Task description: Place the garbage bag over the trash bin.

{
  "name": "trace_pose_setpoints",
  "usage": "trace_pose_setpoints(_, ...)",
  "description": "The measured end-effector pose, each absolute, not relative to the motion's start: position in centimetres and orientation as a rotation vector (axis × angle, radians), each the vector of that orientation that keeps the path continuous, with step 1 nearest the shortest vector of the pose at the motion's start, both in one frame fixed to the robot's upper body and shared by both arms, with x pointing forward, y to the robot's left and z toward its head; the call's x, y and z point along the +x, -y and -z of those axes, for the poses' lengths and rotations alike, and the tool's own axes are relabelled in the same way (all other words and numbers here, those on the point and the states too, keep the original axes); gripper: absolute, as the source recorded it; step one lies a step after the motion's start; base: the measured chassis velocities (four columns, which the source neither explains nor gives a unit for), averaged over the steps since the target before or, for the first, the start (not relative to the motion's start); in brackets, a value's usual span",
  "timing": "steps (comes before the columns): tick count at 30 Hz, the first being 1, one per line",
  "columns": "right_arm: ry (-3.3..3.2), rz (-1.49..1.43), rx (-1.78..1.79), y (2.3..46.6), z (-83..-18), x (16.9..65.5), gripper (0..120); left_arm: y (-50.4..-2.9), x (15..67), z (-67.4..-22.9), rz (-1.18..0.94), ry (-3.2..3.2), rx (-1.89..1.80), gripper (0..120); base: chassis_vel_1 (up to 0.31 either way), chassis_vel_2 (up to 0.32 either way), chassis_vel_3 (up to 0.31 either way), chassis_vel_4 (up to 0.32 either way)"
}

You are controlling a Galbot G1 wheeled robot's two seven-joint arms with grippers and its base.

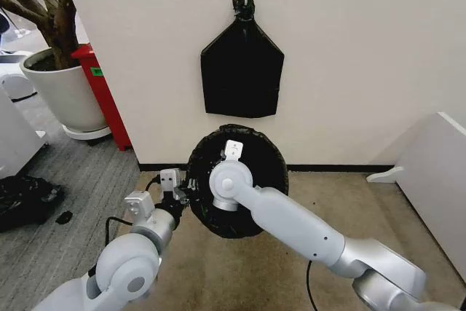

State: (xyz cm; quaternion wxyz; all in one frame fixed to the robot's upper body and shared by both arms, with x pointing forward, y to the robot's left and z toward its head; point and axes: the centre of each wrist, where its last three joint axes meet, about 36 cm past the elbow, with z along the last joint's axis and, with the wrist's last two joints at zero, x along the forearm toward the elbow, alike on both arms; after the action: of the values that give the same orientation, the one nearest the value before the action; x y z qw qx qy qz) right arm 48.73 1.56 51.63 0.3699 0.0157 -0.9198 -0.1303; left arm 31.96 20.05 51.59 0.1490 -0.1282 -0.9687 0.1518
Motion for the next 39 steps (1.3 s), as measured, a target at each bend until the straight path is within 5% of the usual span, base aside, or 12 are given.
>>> trace_pose_setpoints(20,2.406,0.369,0.282,1.8,-56.3,41.5,0,-20.8,36.1,-50.8,-0.500,2.757,-0.237,0,0.000,0.000,0.000,0.000)
trace_pose_setpoints(28,2.456,0.493,0.605,7.2,-61.2,38.3,0,-21.2,38.0,-51.5,-0.616,2.676,-0.139,0,0.000,0.000,0.000,0.000)
trace_pose_setpoints(39,2.588,0.714,0.864,17.1,-64.1,36.4,29,-21.5,39.4,-52.1,-0.742,2.538,-0.067,0,0.000,0.000,0.000,0.000)
